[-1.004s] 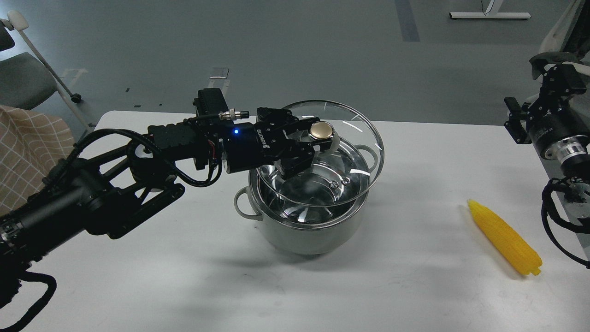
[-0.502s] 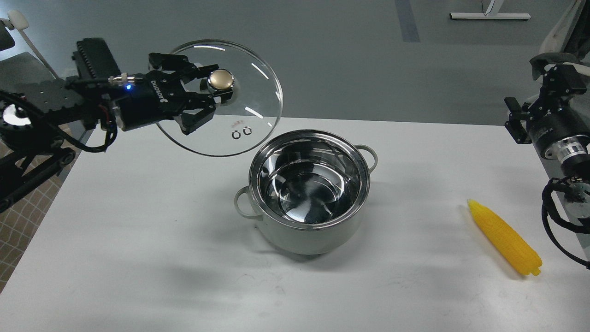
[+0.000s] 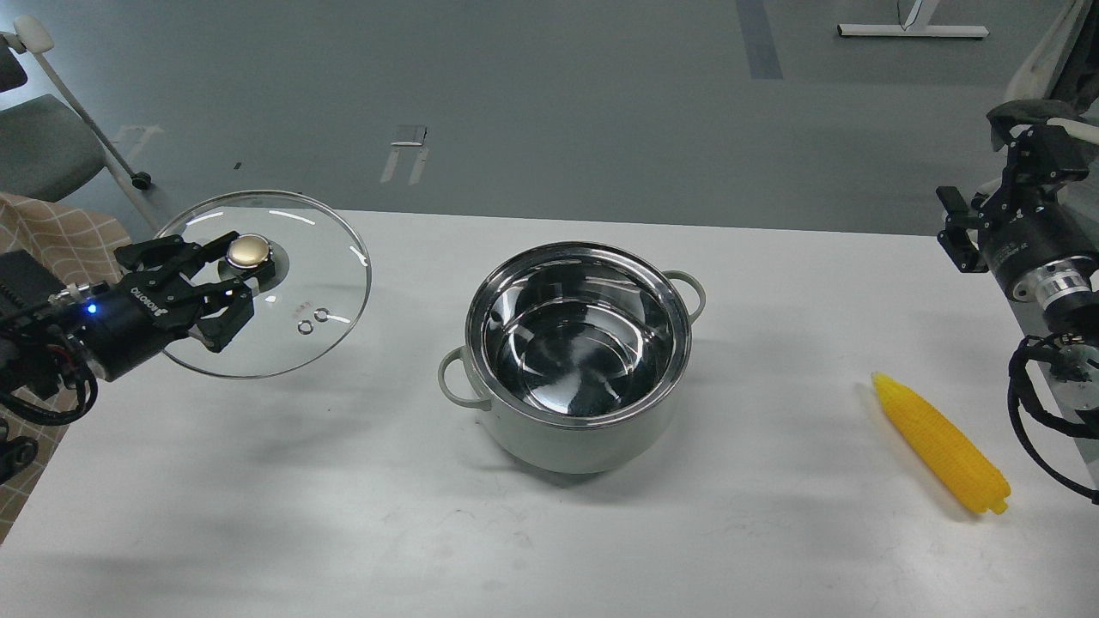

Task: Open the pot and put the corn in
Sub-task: 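Lift the glass lid off the pot and swing it aside, then lower the glass lid onto the table beside the pot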

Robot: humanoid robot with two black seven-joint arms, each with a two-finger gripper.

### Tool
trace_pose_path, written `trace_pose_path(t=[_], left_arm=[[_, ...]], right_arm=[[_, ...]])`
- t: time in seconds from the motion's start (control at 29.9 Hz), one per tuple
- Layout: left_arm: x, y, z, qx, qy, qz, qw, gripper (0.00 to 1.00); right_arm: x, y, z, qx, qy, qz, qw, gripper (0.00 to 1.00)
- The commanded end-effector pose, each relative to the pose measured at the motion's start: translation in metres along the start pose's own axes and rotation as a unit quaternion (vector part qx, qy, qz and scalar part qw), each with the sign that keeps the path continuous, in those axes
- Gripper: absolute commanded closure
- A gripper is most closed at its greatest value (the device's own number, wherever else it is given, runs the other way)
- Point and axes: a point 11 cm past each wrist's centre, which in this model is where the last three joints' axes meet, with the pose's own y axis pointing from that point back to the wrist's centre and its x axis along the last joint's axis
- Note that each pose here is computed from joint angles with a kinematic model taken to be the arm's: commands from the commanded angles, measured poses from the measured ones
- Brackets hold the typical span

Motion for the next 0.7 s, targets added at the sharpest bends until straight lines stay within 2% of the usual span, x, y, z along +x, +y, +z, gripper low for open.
trace_pose_path(t=[0.0, 0.44, 0.67], left_arm=[[-0.013, 0.004, -0.001, 0.014, 0.019, -0.005, 1.0, 1.0], [-0.087, 0.004, 0.032, 0.028, 0.087, -0.048, 0.995, 1.0], [-0.098, -0.001, 0.037, 0.038, 0.102, -0.049, 0.993, 1.0]], right_arm=[[-0.001, 0.0, 0.001, 0.0, -0.001, -0.001, 1.0, 0.0], [0.002, 0.001, 0.001, -0.001, 0.001, 0.001, 1.0, 0.0], [0.002, 0.001, 0.0, -0.001, 0.0, 0.002, 1.0, 0.0]])
